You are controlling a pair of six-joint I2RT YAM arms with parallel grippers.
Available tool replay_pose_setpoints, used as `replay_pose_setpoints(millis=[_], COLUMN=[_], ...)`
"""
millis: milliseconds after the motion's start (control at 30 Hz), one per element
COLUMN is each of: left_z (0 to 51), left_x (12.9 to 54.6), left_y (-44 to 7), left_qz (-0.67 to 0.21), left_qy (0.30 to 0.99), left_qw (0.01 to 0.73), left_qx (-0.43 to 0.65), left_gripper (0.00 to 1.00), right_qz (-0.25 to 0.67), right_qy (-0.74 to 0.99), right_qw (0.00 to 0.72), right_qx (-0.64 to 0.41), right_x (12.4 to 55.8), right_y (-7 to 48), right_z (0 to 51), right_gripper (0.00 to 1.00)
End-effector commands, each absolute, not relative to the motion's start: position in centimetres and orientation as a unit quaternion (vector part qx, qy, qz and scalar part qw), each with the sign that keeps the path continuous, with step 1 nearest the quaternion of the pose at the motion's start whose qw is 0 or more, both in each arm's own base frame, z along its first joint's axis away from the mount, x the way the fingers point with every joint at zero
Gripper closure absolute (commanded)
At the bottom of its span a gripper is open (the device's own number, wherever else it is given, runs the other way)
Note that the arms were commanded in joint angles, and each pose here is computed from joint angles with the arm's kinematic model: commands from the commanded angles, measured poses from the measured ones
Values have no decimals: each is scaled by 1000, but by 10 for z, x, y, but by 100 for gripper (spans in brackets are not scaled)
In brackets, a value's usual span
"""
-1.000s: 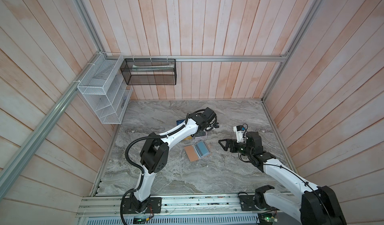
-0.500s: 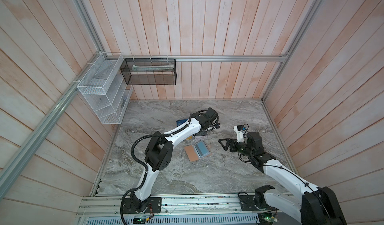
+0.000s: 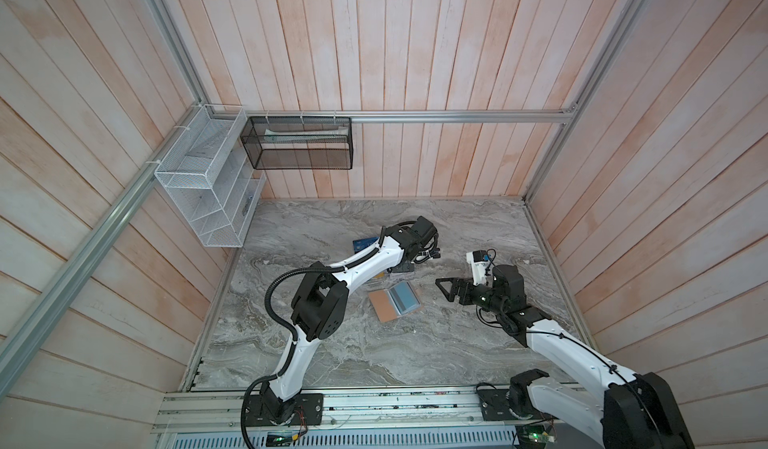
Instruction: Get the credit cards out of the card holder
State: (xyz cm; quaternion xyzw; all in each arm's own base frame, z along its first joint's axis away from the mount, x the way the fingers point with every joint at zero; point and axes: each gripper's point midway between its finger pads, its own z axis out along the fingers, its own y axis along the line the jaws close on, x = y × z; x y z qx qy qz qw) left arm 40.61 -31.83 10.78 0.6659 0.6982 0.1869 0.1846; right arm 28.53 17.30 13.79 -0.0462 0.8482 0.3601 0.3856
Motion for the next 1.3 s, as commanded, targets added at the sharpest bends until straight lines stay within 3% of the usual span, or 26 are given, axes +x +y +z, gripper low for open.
replay_pose_setpoints(millis=[0, 1267], left_z=[110, 117], left_x=[415, 423], left_y=[-318, -320], left_qz=[198, 201], left_qy=[694, 706], left_qw=[187, 208], left_qx=[666, 646], left_gripper=[100, 100], right_qz=[362, 369], right_qy=[842, 839], right_qw=[396, 395], right_qx=[-58, -56], right_x=[283, 281], right_y=[176, 180], right_z=[142, 143], right_gripper=[2, 2])
